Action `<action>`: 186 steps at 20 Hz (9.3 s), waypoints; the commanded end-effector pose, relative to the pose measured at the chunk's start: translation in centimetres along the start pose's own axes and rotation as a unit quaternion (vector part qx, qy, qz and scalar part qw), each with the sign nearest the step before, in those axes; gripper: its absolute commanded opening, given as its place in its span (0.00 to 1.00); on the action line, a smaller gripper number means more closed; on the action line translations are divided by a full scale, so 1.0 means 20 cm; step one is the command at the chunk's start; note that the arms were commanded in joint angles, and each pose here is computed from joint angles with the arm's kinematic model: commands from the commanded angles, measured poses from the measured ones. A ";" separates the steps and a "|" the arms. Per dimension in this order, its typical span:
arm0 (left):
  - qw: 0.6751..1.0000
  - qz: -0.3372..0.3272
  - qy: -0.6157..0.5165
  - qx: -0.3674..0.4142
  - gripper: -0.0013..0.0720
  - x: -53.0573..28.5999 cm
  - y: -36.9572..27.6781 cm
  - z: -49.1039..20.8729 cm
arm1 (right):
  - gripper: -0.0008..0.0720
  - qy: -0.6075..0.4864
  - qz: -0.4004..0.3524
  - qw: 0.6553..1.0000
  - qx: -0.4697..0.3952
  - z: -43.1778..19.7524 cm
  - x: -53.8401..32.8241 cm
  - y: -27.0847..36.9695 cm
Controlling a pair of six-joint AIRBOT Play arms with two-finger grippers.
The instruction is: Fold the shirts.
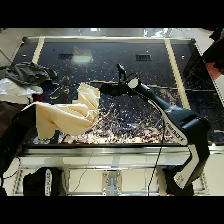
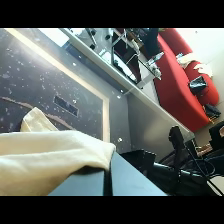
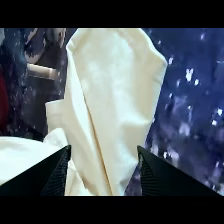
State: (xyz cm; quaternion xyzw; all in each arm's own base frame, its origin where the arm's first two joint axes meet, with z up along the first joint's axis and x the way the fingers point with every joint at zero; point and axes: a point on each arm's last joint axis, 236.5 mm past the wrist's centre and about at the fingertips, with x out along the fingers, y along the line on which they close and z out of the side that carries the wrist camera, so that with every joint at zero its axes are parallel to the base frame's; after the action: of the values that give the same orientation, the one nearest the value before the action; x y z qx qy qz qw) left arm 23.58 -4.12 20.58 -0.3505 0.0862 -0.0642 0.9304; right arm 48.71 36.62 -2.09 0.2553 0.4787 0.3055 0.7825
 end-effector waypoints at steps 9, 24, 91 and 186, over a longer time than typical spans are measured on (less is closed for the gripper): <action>1.000 0.001 0.003 0.001 0.04 0.00 0.00 -0.01 | 0.62 0.078 0.024 0.995 0.057 -0.03 0.36 -0.18; 1.000 0.001 0.002 0.000 0.04 0.00 0.00 -0.01 | 0.03 0.099 0.053 0.992 0.062 -0.10 0.42 -0.07; 0.935 0.287 0.194 0.078 0.97 0.12 1.01 -0.13 | 0.77 -0.114 -0.416 0.902 -0.033 0.00 -2.63 -0.62; 0.925 -0.010 0.317 0.208 0.03 1.07 -0.05 0.10 | 0.02 -0.135 -0.260 0.946 -0.139 0.54 -1.90 -0.34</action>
State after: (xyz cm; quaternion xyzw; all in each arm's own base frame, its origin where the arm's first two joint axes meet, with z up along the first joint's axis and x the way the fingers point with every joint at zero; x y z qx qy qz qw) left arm 39.18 -7.70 24.04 -0.1125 0.3613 -0.2177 0.8997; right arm 41.78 4.12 25.71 0.0322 0.3352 0.1305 0.9325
